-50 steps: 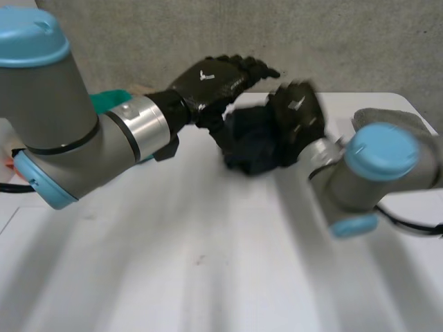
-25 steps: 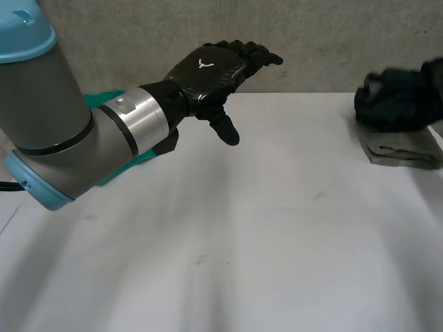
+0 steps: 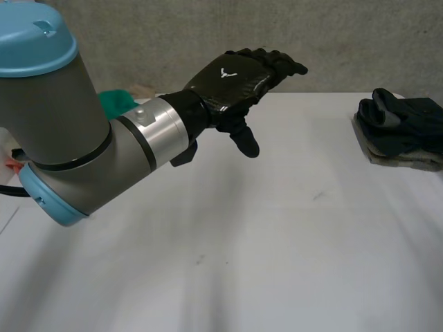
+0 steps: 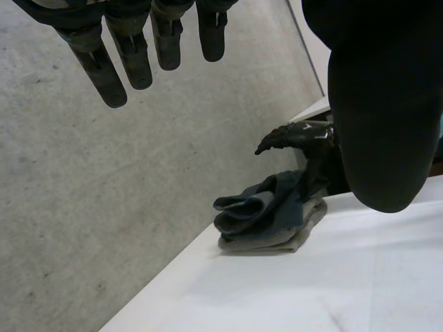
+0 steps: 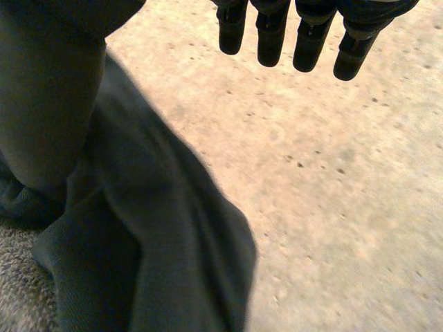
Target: Fold the laundry.
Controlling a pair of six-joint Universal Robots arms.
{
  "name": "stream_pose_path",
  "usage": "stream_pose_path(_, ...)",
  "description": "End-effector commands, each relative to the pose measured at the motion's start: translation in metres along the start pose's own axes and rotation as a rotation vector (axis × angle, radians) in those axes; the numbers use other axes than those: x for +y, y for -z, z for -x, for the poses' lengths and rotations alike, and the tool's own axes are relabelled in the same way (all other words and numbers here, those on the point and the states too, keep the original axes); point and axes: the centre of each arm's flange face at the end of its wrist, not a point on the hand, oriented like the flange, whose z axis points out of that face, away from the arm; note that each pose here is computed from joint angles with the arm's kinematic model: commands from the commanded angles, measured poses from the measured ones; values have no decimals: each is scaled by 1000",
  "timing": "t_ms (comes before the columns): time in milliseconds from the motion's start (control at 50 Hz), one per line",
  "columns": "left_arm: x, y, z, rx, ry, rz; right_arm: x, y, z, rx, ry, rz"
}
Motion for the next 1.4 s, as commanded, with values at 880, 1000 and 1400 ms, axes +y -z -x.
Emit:
stream_pose_path(880,169,78,314,-676,-353,329,-124,123,257,-406,240,81)
stream_pose_path(1000,226,75,339,-670,-359,318,-114,132,258,-416,239,119)
stream_pose_path(1400,42,28,279,-736,-362,-188,-108,140,252,-384,243,166)
